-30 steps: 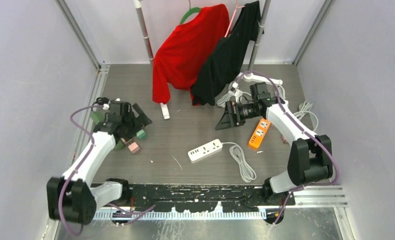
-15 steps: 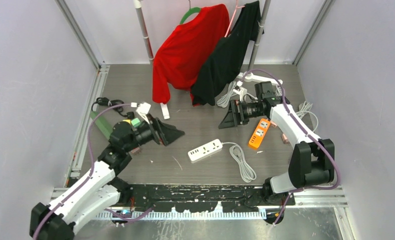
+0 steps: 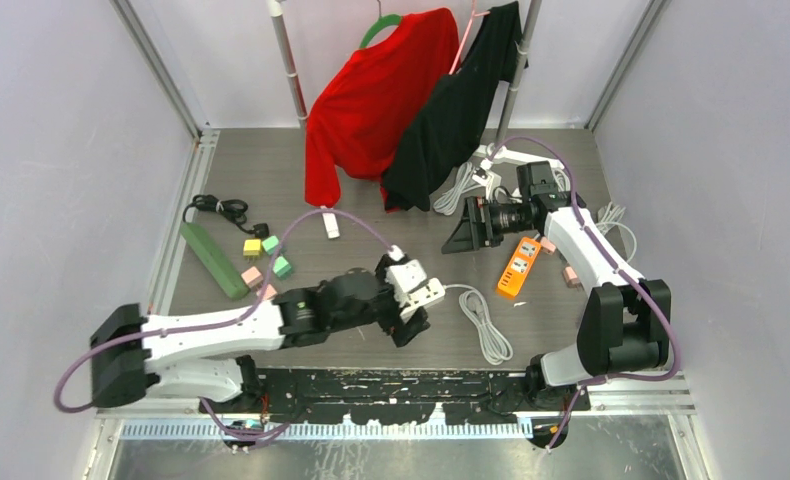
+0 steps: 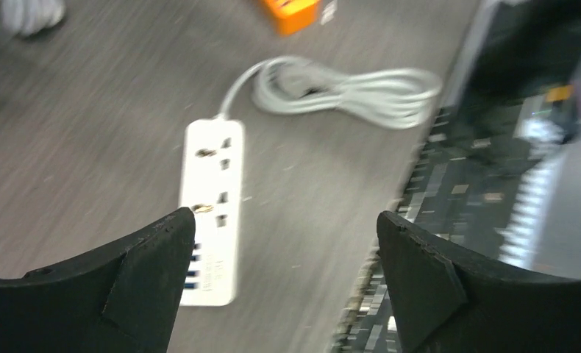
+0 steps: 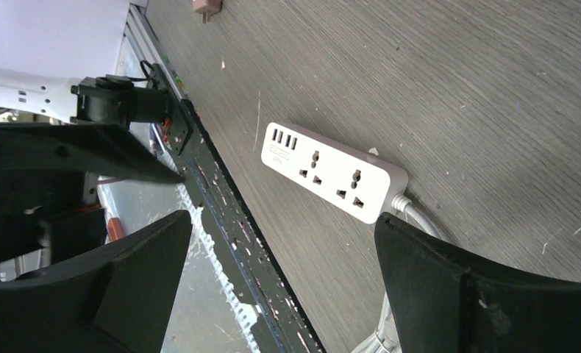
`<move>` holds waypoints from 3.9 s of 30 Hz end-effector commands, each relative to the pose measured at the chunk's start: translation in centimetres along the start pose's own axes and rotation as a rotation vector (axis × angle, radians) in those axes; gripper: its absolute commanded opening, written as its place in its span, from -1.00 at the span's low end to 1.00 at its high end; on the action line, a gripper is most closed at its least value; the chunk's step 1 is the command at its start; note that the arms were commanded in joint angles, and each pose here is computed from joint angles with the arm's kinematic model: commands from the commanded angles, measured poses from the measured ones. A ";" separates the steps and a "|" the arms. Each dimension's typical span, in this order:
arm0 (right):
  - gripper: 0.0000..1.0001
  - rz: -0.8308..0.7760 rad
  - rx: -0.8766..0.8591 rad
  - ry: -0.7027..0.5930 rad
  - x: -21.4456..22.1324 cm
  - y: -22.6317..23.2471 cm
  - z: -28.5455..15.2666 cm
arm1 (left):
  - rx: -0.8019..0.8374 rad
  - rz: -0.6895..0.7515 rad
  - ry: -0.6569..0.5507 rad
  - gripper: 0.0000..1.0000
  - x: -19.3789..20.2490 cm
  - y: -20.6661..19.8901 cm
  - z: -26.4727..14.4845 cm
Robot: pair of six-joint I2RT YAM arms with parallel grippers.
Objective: Pull the plug off the socket
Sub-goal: Move the socket to the center of the board.
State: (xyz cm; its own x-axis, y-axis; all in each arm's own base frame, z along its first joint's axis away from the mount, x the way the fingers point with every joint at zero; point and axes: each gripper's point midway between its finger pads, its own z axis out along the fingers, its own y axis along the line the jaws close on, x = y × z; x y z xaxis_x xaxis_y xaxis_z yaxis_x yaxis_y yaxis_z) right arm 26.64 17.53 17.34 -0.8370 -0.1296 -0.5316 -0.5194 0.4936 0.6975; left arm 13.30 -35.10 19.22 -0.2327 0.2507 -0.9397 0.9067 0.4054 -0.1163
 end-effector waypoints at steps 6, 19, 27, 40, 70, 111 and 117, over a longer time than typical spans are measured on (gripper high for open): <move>0.99 -0.066 0.026 -0.067 -2.1 0.8 -1.0 | -0.352 0.241 0.574 0.82 7.8 7.2 3.9; 0.99 -0.061 0.059 -0.073 -2.2 0.2 -1.0 | -0.224 0.138 0.666 0.65 10.0 8.1 7.9; 1.00 -0.055 0.060 -0.072 -2.2 0.1 -0.9 | -0.212 0.053 0.648 0.41 11.0 9.0 7.6; 0.99 -0.051 0.059 -0.069 -2.2 0.0 -0.8 | -0.233 0.011 0.639 -0.45 11.8 9.7 7.5; 0.99 -0.044 0.059 -0.070 -2.2 0.0 -0.9 | -1.163 -0.698 -0.161 -1.00 6.5 23.0 -18.7; 0.99 -0.032 0.061 -0.064 -2.0 -0.3 -0.8 | -1.334 -1.135 0.135 0.73 13.7 28.8 -19.4; 0.99 -0.033 0.065 -0.065 -2.0 -0.4 -0.8 | -1.228 -1.124 0.050 0.85 10.1 27.4 -19.5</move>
State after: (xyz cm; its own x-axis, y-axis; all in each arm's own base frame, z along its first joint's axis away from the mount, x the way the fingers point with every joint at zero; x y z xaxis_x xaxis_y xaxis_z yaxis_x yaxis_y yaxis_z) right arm 28.01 16.82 17.05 -0.8364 -0.0961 -0.5397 -0.4942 0.5581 0.6666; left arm 28.54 -3.34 8.57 -0.6021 -0.5994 -0.5274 -0.5648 0.7867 -0.2494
